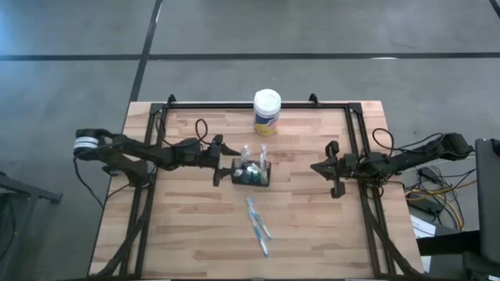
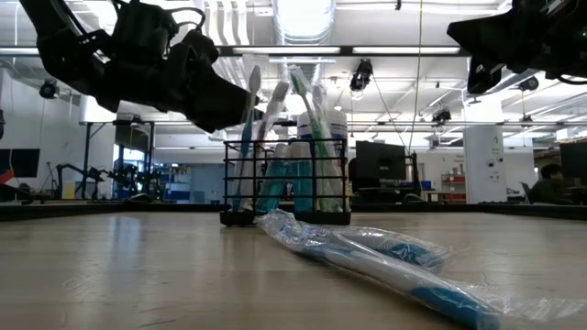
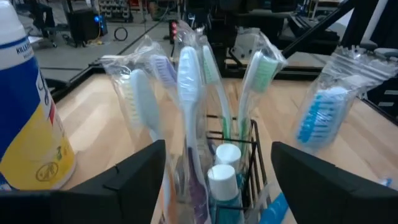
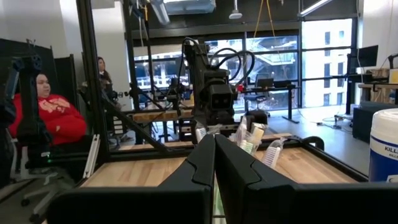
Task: Pick & Place toothbrushing station
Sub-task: Put the right blue toothbrush into the wire organizer
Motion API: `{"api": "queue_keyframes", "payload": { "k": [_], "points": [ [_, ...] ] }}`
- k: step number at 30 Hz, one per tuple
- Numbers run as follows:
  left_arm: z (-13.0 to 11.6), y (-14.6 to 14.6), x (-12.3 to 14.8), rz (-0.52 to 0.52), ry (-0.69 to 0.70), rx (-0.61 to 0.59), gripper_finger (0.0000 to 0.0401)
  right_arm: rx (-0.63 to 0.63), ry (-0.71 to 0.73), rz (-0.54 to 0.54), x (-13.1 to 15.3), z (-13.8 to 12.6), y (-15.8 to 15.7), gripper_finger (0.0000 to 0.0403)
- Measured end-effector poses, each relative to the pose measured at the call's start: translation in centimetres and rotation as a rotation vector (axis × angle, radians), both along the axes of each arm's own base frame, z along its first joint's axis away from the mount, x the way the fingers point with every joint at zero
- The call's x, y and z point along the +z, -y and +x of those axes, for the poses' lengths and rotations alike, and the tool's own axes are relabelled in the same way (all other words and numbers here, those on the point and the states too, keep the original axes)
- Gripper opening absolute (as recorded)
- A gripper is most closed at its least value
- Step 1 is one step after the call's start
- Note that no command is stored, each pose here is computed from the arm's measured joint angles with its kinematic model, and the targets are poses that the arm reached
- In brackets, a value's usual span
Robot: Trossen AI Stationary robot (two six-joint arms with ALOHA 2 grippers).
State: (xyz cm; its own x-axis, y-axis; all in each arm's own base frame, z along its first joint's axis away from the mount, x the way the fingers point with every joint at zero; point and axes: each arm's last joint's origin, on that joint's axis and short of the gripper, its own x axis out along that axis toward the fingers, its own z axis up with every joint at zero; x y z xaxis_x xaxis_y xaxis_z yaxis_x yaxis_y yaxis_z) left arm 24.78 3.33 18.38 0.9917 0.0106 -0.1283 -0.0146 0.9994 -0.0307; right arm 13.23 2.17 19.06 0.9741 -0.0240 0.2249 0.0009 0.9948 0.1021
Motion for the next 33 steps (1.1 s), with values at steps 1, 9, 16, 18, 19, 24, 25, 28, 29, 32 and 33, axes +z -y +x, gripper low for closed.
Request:
{"api": "queue_keyframes", "payload": {
  "k": [1,9,16,18,19,24,25,28,29,32,33],
  "points": [
    [0.0,0.0,0.1,0.004,0.003,0.000,0.0296,0.000,0.000,0.000,0.0,0.0,0.0,0.0008],
    [-1.1,0.2,2.2,0.028,0.072,-0.001,0.0291,0.001,-0.001,0.001,0.0,0.0,0.0,0.0008],
    [-5.5,0.8,5.7,0.041,0.070,-0.003,0.0288,0.002,-0.003,-0.003,0.0,0.0,0.0,0.0008],
    [-7.5,1.2,6.6,0.039,0.059,-0.014,0.0274,0.003,-0.004,-0.003,0.0,0.0,0.0,0.0008],
    [-8.6,1.4,7.0,0.037,0.053,-0.025,0.0262,0.006,-0.005,-0.003,0.0,0.0,0.0,0.0008],
    [-13.6,2.2,7.7,0.034,0.037,-0.054,0.0141,0.048,-0.003,-0.025,-0.1,0.0,-0.2,0.0008],
    [-14.4,2.3,7.7,0.038,0.044,-0.058,0.0111,0.048,-0.003,-0.023,-0.1,0.0,-0.2,0.0008],
    [-16.3,2.6,7.7,0.047,0.095,-0.063,0.0023,0.049,-0.003,-0.018,0.0,0.0,-0.2,0.0008],
    [-16.8,2.7,7.8,0.053,0.132,-0.063,0.0014,0.049,0.001,-0.017,0.1,0.1,-0.2,0.0008],
    [-17.5,2.8,6.5,0.052,0.154,-0.061,0.0008,0.052,0.018,-0.002,0.9,0.3,-0.2,0.0008],
    [-17.7,2.8,6.2,0.053,0.177,-0.057,0.0005,0.054,0.022,0.005,1.2,0.4,-0.2,0.0008]
  ]
}}
